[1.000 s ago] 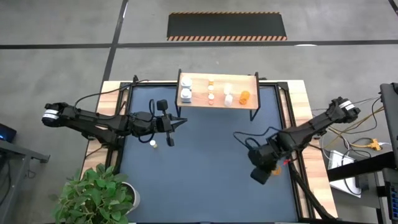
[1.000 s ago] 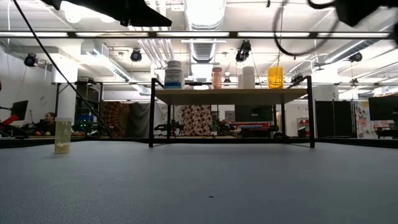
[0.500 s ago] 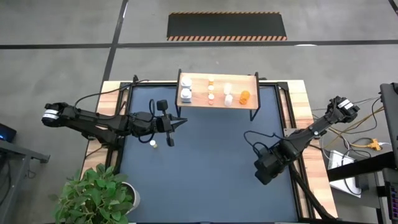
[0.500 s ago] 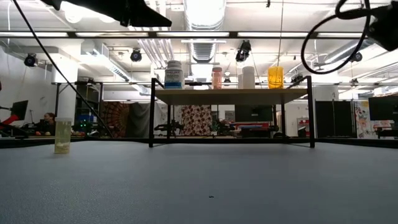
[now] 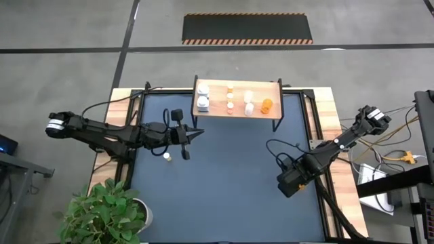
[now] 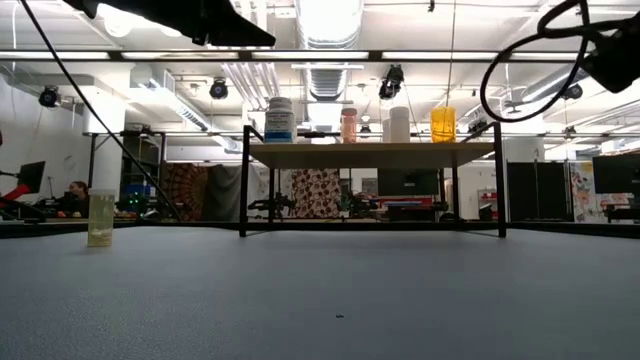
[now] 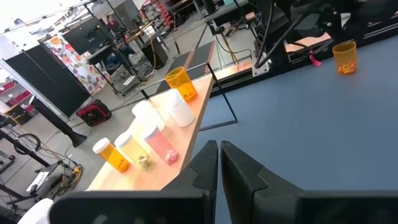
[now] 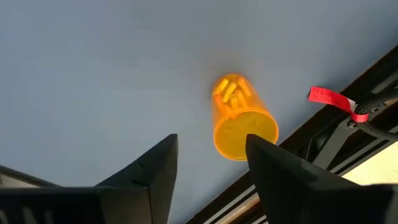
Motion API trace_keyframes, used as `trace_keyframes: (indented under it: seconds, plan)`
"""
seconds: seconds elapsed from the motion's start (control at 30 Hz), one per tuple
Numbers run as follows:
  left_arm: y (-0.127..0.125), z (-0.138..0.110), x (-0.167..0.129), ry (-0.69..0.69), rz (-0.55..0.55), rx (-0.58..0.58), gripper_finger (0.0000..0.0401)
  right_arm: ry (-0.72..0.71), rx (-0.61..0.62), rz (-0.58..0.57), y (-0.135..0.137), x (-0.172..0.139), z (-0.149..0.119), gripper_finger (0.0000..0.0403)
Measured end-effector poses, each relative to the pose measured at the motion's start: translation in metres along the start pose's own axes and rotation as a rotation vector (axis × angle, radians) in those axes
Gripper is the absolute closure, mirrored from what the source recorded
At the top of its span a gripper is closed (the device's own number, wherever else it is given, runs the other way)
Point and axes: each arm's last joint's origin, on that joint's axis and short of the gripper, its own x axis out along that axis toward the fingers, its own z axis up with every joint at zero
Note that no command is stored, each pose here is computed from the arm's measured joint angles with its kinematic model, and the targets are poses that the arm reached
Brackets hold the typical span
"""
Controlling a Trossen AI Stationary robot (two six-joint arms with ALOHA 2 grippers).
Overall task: Pick and place medicine bottles onto shelf by color
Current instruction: Put the orange pill bottle on the shelf
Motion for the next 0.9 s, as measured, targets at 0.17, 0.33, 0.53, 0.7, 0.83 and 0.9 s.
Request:
trace_keyframes:
  seconds: [0.17, 0.33, 0.53, 0.7, 0.83, 0.9]
  plan:
    - [0.0, 0.0, 0.0, 0.001, 0.0, 0.001, 0.04, 0.004, 0.007, -0.036, 0.004, 0.008, 0.002, 0.0226]
    - [0.0, 0.0, 0.0, 0.001, -0.001, 0.001, 0.04, 0.015, -0.003, -0.053, 0.01, 0.015, 0.004, 0.0236]
    - [0.0, -0.001, 0.0, 0.002, -0.001, 0.001, 0.04, 0.064, -0.02, -0.108, 0.015, 0.027, 0.007, 0.0252]
    - [0.0, -0.001, 0.0, 0.002, -0.001, 0.001, 0.04, 0.074, -0.07, -0.149, 0.019, 0.036, 0.009, 0.0277]
    - [-0.001, -0.001, 0.0, 0.003, -0.001, 0.002, 0.04, 0.078, -0.094, -0.16, 0.02, 0.039, 0.01, 0.0309]
    - [-0.001, -0.002, 0.0, 0.004, -0.002, 0.003, 0.04, 0.078, -0.101, -0.156, 0.02, 0.039, 0.01, 0.0328]
